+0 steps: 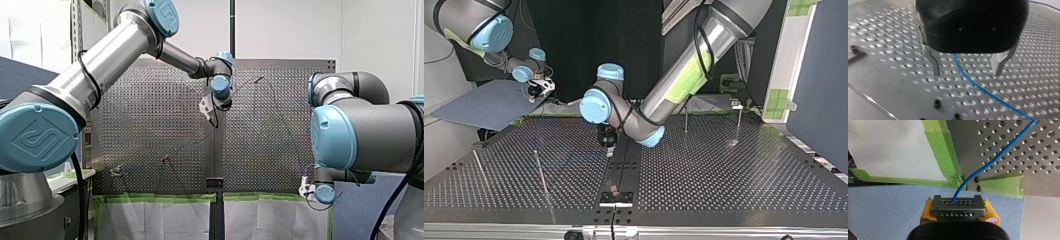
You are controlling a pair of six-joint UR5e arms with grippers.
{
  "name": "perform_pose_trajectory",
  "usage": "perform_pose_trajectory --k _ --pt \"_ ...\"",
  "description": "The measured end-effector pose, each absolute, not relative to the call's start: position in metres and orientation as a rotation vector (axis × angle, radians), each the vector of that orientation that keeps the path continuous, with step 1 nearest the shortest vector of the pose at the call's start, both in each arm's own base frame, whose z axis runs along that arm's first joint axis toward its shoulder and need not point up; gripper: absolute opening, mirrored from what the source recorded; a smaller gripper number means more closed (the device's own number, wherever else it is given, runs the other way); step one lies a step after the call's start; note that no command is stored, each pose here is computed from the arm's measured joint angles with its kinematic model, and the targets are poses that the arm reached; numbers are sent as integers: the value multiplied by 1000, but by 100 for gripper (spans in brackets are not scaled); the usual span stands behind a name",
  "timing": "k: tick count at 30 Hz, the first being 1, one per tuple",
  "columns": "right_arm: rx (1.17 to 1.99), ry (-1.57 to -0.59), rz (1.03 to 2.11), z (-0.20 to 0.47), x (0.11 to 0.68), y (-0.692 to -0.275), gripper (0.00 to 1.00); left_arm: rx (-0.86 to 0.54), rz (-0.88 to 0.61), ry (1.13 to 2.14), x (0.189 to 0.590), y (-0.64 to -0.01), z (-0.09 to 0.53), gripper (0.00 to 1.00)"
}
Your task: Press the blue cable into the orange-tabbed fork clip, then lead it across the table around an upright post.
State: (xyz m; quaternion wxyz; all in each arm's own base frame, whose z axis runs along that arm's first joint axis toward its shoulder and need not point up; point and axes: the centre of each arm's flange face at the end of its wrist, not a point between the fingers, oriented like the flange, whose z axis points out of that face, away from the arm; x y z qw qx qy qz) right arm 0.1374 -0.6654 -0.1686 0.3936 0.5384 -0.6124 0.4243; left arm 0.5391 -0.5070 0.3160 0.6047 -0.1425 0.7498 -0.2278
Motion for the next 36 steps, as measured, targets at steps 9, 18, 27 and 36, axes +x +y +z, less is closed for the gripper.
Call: perform_pose_trajectory --k 9,18,27,36 --pt "1372 -1551 1077 -169 138 -665 0 -253 -611 1690 520 -508 341 100" --pt "1387 -1540 1071 -168 141 -665 0 -102 -624 1728 475 -515 359 100" --pt "1413 -1513 1051 -167 142 -666 0 18 -603 1772 439 -509 370 100" --pt "1419 -1502 1065 -167 144 -667 0 115 -562 1788 413 -493 399 100"
